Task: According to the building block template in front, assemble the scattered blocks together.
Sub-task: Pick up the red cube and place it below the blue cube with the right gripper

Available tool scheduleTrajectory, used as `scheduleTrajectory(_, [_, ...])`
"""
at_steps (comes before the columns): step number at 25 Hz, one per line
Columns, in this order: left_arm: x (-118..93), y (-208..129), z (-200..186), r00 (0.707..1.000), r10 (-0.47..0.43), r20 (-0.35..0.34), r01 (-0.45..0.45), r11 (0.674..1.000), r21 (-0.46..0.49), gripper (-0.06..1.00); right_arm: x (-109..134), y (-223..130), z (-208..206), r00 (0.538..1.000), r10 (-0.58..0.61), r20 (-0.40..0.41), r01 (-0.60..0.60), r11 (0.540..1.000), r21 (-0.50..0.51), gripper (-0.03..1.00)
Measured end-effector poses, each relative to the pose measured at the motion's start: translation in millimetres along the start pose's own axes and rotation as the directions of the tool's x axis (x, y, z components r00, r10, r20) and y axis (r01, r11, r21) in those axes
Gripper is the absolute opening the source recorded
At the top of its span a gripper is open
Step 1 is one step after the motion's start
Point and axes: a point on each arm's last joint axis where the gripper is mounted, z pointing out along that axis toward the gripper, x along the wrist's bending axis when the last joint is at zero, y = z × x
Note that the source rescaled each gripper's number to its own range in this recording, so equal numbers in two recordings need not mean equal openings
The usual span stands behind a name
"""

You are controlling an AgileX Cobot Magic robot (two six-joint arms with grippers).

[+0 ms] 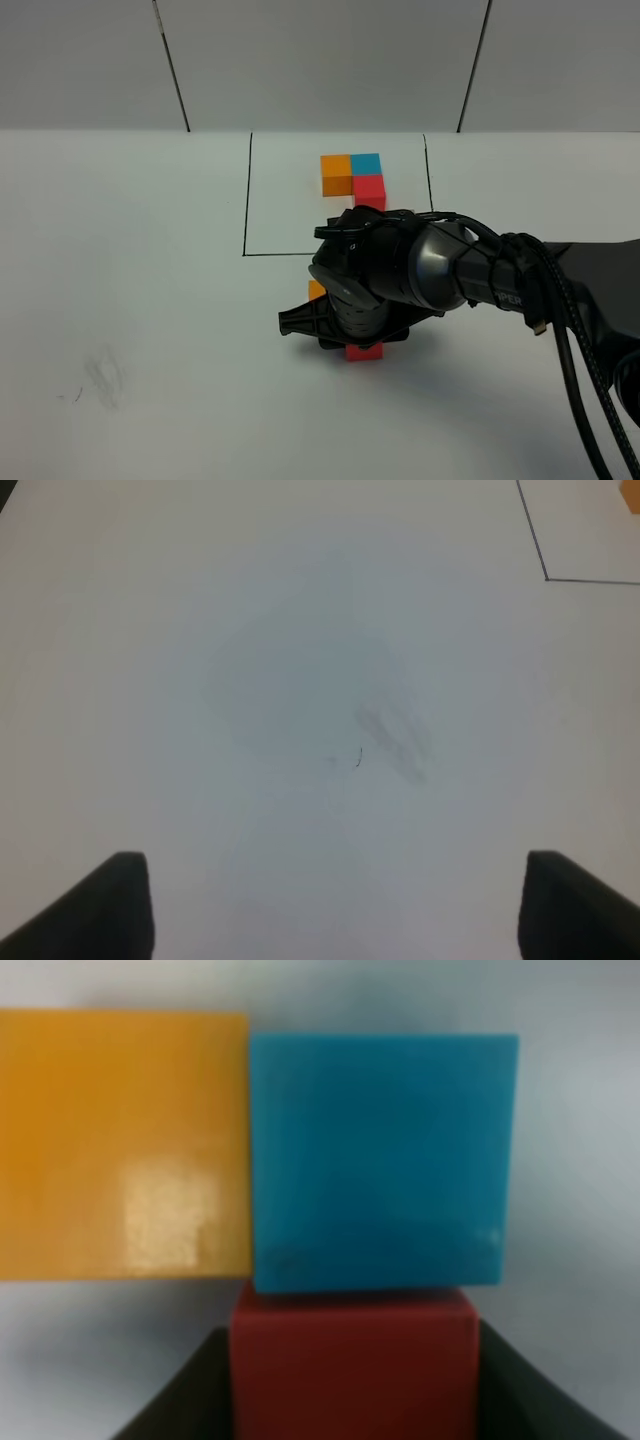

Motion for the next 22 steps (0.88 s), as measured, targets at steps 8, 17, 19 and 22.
scheduleTrajectory(8, [0.0, 0.0, 0.0, 1.0, 0.0, 0.0, 0.0, 1.0, 0.0, 0.66, 1.4, 3.9, 0.0, 1.0, 0.005, 0.004, -0.005, 1.0, -0.005, 0.24])
scheduleTrajectory(17, [0.0, 0.0, 0.0, 1.0, 0.0, 0.0, 0.0, 1.0, 0.0, 0.66, 1.6, 4.4, 0.9, 1.0, 0.009, 0.011, -0.009, 1.0, -0.003, 0.24])
scheduleTrajectory(19, [0.0, 0.0, 0.0, 1.0, 0.0, 0.0, 0.0, 1.0, 0.0, 0.66, 1.7, 4.6, 0.7, 1.0, 0.014, 0.011, -0.014, 1.0, -0.004, 0.24])
scheduleTrajectory(22, [0.0, 0.0, 0.0, 1.0, 0.0, 0.0, 0.0, 1.0, 0.0, 0.66, 1.7, 4.5, 1.2, 1.0, 0.017, 0.012, -0.017, 1.0, -0.004, 0.24])
